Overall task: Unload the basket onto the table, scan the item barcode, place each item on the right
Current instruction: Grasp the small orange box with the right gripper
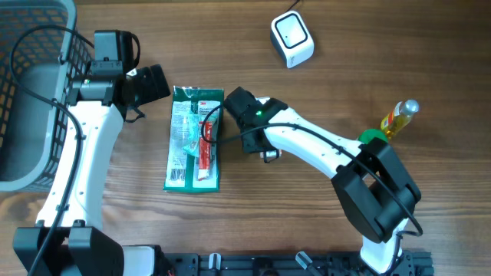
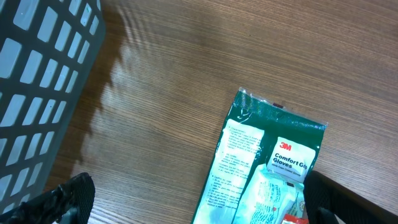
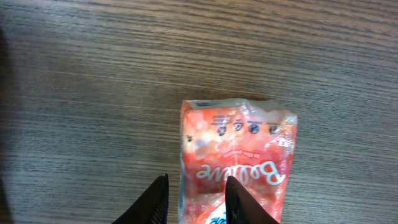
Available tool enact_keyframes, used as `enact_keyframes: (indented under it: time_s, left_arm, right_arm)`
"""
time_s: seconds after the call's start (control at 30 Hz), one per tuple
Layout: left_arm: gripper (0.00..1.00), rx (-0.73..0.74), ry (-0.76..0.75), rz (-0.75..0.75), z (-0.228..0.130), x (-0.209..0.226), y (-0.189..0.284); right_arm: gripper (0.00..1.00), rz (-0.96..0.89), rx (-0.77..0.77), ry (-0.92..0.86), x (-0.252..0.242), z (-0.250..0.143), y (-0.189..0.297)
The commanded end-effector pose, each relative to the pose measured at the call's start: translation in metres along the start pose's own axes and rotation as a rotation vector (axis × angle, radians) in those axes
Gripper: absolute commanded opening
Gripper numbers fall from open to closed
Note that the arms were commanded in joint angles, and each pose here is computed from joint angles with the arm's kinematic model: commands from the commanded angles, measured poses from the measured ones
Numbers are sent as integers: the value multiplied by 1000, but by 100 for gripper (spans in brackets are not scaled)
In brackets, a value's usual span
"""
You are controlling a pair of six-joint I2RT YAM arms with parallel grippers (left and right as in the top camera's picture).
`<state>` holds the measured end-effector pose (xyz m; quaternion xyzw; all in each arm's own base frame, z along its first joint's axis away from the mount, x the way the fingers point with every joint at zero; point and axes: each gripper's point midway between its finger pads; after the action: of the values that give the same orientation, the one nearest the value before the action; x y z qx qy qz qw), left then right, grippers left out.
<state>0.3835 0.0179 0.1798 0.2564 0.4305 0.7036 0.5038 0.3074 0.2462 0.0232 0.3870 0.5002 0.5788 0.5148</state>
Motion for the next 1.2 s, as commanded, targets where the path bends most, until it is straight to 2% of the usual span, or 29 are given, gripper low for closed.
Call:
enact_keyframes:
  time_s: [0.0, 0.73, 0.8, 0.97, 1.17]
  left_arm:
    - [100, -7, 14, 6, 3, 2, 0]
    - [100, -7, 14, 6, 3, 2, 0]
    - [100, -7, 14, 6, 3, 2, 0]
    - [100, -8, 14, 5, 3, 2, 0]
    - [100, -8, 14, 6, 3, 2, 0]
  right_arm:
    - [30, 8, -39, -26, 3, 8, 11]
    - [24, -45, -33, -39, -11, -8, -10]
    - [21, -75, -48, -38, -16, -6, -10]
    - [25, -68, -55, -38, -14, -4, -10]
    - [25, -45, -74, -15, -1, -5, -9]
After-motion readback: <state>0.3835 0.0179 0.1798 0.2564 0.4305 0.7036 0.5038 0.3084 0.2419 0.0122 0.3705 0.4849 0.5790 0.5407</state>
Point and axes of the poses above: each gripper's point midway between its finger pads, its own y axis back along the fingers, its own x axis along the line the jaws close on, z = x × y, and after that the axes turned 3 degrees about y, right-handed
